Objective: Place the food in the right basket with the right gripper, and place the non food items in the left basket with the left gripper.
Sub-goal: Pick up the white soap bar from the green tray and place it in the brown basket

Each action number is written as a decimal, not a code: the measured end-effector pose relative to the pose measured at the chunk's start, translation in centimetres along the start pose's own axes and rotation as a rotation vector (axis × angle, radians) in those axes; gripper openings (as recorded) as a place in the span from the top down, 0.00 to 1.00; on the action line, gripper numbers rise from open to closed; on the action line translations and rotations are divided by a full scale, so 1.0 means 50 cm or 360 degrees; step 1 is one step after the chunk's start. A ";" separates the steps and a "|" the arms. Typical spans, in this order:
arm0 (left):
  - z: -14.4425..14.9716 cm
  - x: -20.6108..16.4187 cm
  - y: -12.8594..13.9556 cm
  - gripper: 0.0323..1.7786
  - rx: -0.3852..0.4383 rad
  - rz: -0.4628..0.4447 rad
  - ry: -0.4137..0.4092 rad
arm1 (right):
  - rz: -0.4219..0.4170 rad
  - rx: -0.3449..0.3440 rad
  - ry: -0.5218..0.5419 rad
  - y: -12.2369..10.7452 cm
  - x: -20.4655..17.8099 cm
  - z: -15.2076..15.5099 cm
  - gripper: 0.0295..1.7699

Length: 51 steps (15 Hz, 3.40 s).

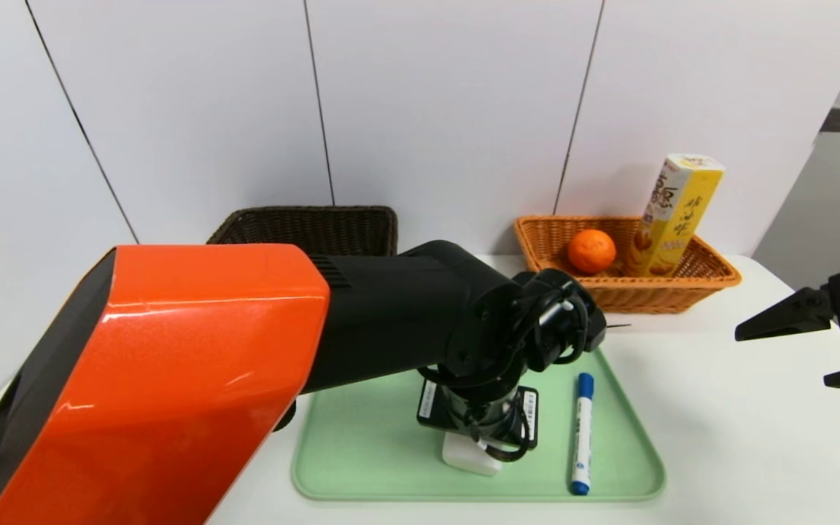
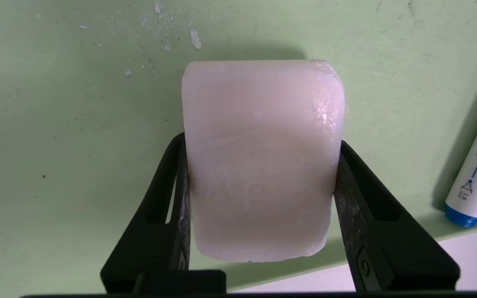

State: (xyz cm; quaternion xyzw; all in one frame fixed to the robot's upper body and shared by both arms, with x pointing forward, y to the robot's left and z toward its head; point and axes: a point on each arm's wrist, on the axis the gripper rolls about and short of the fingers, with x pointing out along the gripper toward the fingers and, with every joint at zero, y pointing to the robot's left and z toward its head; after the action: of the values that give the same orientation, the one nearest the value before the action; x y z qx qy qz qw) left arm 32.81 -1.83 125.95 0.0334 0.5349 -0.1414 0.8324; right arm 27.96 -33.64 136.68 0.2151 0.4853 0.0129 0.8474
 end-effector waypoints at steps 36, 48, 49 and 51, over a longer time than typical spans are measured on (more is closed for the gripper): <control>0.298 -0.072 0.636 0.47 -0.0246 0.0431 -0.0830 | 0.0001 -0.0028 -0.0065 0.002 0.028 0.029 0.03; 0.298 0.006 0.649 0.40 -0.0252 0.0431 -0.0724 | -0.0005 -0.0021 -0.0052 0.001 0.049 0.042 0.03; 0.299 0.006 0.650 0.36 -0.0254 0.0432 -0.0734 | -0.0005 -0.0022 -0.0051 0.001 0.050 0.043 0.03; 0.302 0.006 0.648 0.28 -0.0253 0.0429 -0.0757 | -0.0005 -0.0021 -0.0049 0.001 0.051 0.043 0.03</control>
State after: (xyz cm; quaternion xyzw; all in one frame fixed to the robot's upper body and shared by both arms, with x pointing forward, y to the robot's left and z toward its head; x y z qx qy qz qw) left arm 55.01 26.00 129.01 0.0048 0.3247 0.0092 0.9458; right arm 31.09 -33.76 135.57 0.2088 0.4726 0.0114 0.8561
